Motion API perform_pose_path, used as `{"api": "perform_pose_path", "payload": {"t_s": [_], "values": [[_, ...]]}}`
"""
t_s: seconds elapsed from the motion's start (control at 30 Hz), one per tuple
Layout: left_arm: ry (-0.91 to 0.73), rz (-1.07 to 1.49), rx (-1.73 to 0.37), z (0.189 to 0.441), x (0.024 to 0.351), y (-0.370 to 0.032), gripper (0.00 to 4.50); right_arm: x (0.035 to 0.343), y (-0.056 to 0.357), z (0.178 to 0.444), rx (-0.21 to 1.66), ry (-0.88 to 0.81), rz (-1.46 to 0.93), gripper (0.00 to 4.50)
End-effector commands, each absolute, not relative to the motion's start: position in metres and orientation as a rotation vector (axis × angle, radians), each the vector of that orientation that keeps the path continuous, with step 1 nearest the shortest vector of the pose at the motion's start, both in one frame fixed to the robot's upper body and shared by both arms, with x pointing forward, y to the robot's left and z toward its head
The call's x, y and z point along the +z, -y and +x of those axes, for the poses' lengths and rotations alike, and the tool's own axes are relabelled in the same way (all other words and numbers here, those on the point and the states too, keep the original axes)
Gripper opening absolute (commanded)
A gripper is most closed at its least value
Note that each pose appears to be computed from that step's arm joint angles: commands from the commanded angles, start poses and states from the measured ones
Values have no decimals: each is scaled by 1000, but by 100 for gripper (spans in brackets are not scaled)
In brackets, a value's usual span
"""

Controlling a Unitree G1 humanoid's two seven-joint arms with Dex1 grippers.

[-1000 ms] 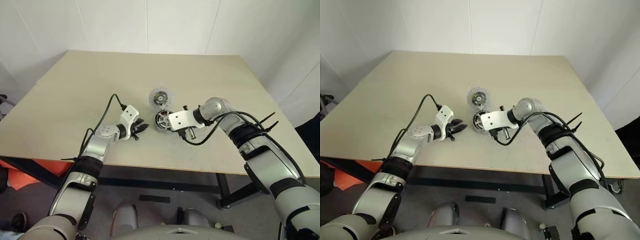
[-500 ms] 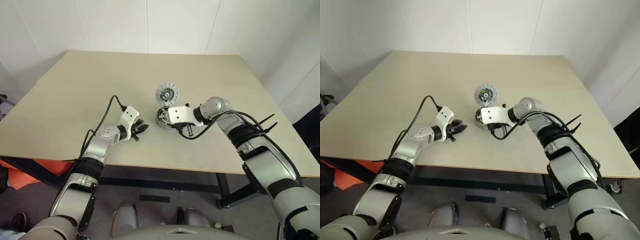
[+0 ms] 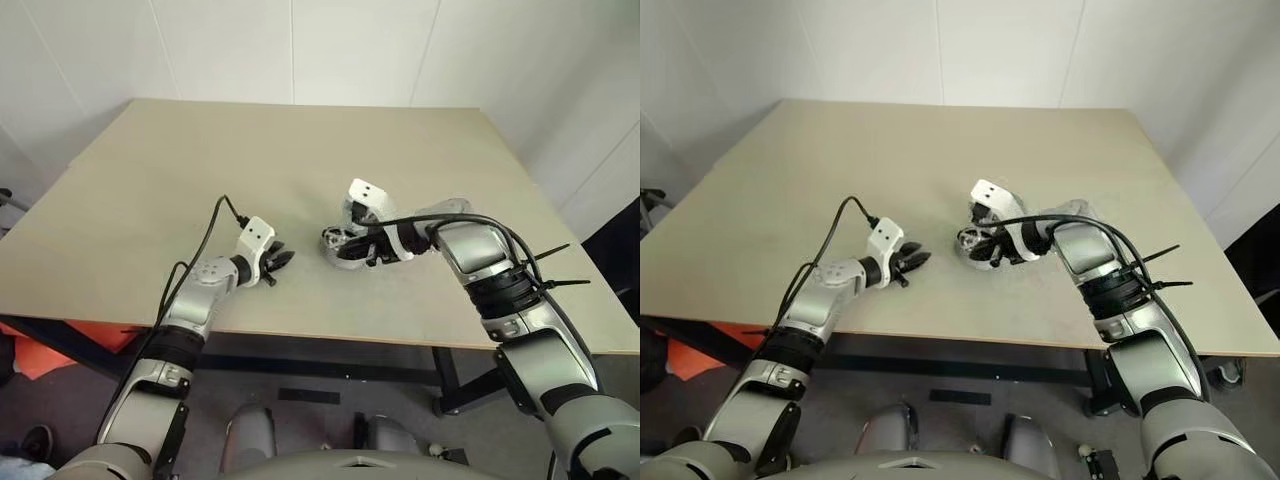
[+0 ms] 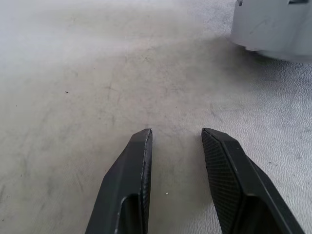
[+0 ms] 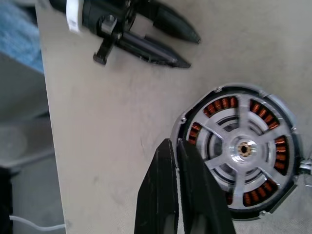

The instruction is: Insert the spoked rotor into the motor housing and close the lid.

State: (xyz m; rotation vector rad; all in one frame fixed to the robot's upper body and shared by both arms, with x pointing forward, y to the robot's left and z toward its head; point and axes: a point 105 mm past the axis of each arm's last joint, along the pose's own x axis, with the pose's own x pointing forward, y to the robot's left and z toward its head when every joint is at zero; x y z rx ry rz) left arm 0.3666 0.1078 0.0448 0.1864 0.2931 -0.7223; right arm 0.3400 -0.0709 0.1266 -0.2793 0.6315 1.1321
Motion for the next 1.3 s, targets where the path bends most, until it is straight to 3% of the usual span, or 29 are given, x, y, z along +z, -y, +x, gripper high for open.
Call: {"api": "perform_pose_path", "payload": {"t_s": [0.03, 0.23, 0.37, 0.47, 0.57, 0.67, 0.87, 1.3], "values": [[-280, 189, -717, 365, 49, -108, 175, 148, 61, 347, 1028, -642, -133, 2], [-286, 190, -705, 361, 48, -113, 175, 141, 54, 371, 853, -691, -3, 2], [-291, 192, -694, 359, 47, -117, 175, 149, 44, 366, 925, -629, -34, 2], [-294, 191, -691, 359, 47, -119, 175, 163, 41, 344, 1178, -381, -406, 2], [-293, 192, -692, 360, 47, -117, 175, 150, 64, 334, 1291, -246, -856, 2], [-291, 194, -698, 362, 48, -115, 175, 143, 80, 327, 1377, -237, -1016, 59], [-278, 166, -692, 368, 54, -113, 175, 129, 81, 332, 1394, -192, -1179, 262], [-282, 157, -670, 367, 50, -116, 175, 87, 99, 353, 1386, -287, -1218, 262]]}}
